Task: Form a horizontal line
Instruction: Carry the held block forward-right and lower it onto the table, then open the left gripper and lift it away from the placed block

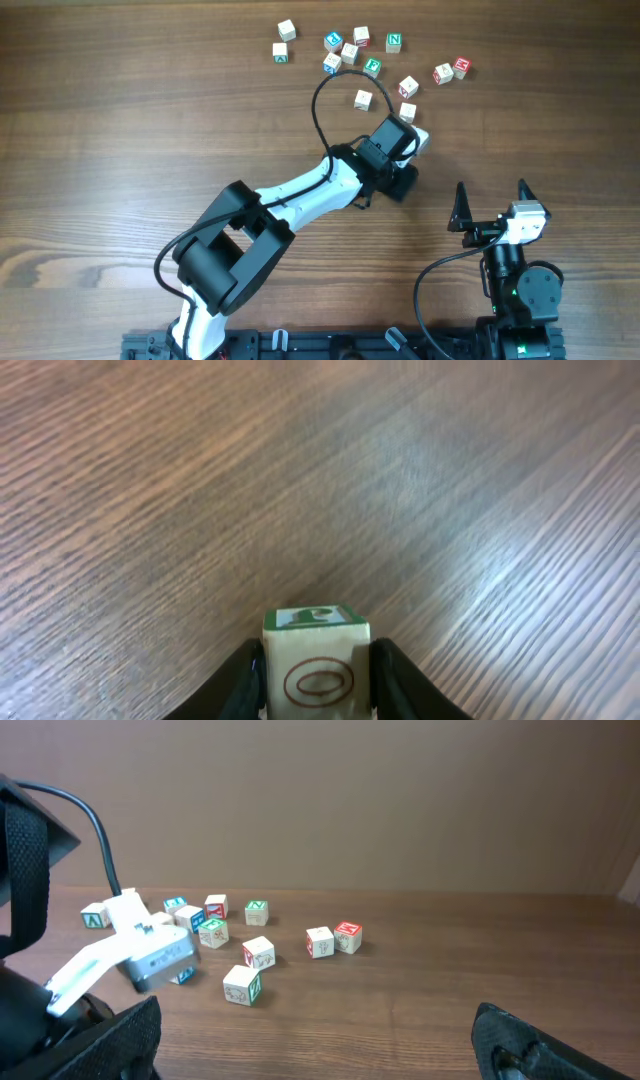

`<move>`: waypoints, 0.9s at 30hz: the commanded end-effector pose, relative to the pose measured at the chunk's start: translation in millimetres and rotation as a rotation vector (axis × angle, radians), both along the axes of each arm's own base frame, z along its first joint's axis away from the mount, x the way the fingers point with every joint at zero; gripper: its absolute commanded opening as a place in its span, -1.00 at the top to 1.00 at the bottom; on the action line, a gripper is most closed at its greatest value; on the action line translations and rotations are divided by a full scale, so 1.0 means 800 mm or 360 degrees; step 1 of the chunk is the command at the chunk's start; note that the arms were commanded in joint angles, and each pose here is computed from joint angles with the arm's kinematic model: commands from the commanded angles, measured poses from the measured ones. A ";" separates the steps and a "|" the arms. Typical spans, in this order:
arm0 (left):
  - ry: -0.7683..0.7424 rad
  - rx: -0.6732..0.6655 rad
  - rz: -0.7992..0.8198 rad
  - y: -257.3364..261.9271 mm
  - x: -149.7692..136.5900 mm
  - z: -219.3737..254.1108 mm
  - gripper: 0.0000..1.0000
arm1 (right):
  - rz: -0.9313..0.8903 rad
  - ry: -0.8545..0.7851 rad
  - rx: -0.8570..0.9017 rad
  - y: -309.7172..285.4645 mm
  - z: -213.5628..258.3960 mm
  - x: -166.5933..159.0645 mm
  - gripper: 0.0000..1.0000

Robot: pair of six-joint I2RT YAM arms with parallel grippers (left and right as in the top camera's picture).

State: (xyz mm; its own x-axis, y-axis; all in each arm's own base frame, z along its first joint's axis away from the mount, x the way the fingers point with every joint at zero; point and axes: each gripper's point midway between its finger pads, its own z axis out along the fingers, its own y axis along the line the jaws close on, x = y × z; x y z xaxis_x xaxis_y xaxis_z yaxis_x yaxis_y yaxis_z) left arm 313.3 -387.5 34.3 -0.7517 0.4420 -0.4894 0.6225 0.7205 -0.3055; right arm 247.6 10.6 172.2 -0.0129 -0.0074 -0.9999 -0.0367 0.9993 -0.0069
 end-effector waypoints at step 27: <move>0.0097 -0.0105 0.0658 -0.020 0.011 -0.020 0.06 | 0.0019 -0.0015 -0.0027 0.003 0.002 0.000 -0.99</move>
